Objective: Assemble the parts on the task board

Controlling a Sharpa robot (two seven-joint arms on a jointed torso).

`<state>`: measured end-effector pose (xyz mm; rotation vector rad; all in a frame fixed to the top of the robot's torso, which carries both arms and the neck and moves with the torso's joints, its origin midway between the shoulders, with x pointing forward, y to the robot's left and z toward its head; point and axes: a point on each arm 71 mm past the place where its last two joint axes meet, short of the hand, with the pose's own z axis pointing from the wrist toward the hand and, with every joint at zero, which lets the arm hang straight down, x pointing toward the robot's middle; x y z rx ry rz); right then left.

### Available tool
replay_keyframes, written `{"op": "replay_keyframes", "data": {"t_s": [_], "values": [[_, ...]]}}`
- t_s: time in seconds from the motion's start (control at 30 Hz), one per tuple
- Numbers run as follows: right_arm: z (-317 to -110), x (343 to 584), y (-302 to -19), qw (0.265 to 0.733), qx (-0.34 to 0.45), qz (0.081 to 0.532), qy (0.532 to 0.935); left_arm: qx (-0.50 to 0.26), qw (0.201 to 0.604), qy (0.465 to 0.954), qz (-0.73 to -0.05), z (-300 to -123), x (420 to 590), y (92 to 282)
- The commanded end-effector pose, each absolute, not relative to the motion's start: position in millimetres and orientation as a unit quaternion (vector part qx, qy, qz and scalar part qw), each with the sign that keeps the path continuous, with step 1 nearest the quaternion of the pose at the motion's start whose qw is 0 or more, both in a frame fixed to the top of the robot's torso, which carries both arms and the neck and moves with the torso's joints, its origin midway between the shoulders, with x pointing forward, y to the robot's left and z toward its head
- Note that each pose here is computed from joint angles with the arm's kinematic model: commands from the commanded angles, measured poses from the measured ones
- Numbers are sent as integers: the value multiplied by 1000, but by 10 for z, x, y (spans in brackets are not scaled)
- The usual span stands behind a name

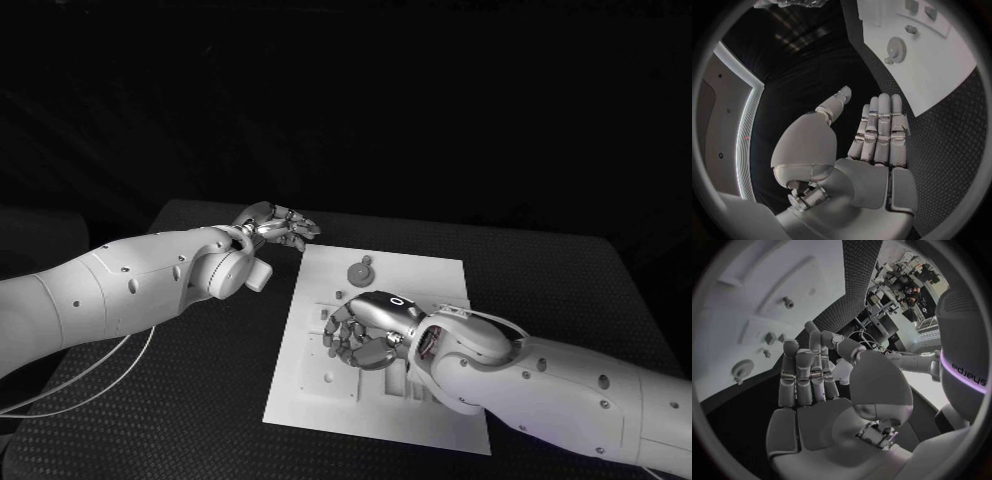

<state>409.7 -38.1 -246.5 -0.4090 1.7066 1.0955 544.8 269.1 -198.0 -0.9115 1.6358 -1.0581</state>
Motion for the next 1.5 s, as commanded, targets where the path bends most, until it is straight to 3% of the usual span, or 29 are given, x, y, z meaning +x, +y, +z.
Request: {"op": "replay_keyframes", "data": {"t_s": [0.03,0.37,1.5], "values": [[-2525,4040,-303,516,-214,456,693,-369,472,669,-440,-1966,5452,2649],[-2681,3955,-229,508,-229,454,695,-369,472,669,-441,-1966,5453,2644],[-2827,3971,-250,501,-247,432,708,-368,470,669,-442,-1966,5452,2631]]}}
